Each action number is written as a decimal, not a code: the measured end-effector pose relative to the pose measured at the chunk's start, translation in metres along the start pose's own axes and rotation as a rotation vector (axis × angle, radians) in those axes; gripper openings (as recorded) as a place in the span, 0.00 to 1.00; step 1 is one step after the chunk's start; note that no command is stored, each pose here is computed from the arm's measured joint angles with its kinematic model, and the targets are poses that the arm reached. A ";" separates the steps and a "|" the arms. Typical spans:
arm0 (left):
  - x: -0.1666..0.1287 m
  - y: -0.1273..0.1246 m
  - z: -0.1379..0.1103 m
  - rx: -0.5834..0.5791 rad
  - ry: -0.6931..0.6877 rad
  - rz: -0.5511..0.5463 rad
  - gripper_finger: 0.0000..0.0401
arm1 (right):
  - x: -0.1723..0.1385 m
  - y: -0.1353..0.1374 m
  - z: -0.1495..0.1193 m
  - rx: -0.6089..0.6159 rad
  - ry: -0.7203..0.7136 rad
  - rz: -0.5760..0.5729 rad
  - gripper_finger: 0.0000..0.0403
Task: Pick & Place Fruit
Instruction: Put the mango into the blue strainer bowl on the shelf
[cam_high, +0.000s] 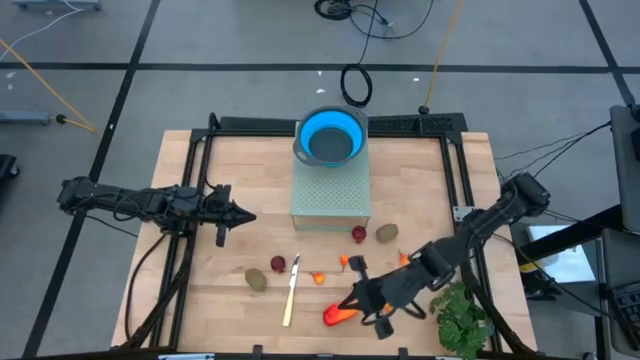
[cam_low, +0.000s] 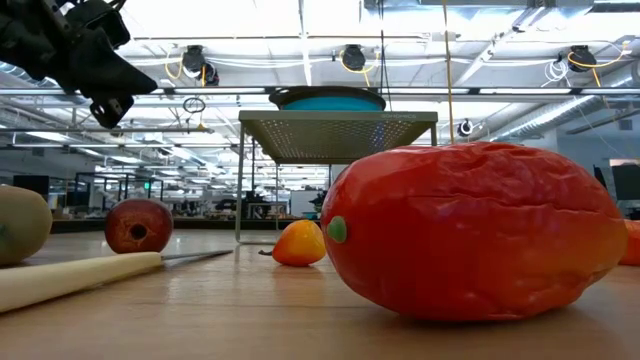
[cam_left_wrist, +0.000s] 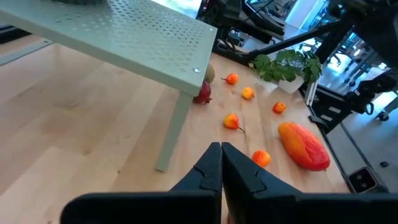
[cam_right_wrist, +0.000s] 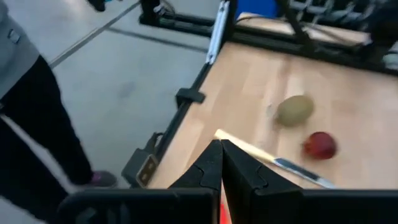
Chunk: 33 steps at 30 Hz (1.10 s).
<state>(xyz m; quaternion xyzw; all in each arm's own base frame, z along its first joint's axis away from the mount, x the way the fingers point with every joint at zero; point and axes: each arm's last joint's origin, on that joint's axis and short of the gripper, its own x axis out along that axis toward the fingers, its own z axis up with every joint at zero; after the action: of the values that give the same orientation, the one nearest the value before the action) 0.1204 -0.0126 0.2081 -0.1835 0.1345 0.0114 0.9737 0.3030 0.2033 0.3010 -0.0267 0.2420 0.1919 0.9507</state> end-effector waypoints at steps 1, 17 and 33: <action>0.000 0.000 0.000 0.001 0.000 0.000 0.02 | 0.004 0.001 0.000 0.003 0.012 0.013 0.00; 0.000 0.000 0.000 0.001 -0.001 -0.001 0.03 | 0.042 0.008 -0.025 -0.002 0.205 0.017 0.01; 0.000 0.000 0.000 0.001 0.001 -0.001 0.04 | 0.045 0.004 -0.028 0.000 0.231 0.006 0.31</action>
<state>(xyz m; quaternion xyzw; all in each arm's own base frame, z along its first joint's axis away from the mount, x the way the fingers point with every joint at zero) 0.1204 -0.0126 0.2080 -0.1831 0.1348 0.0111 0.9737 0.3248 0.2184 0.2551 -0.0479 0.3499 0.1905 0.9160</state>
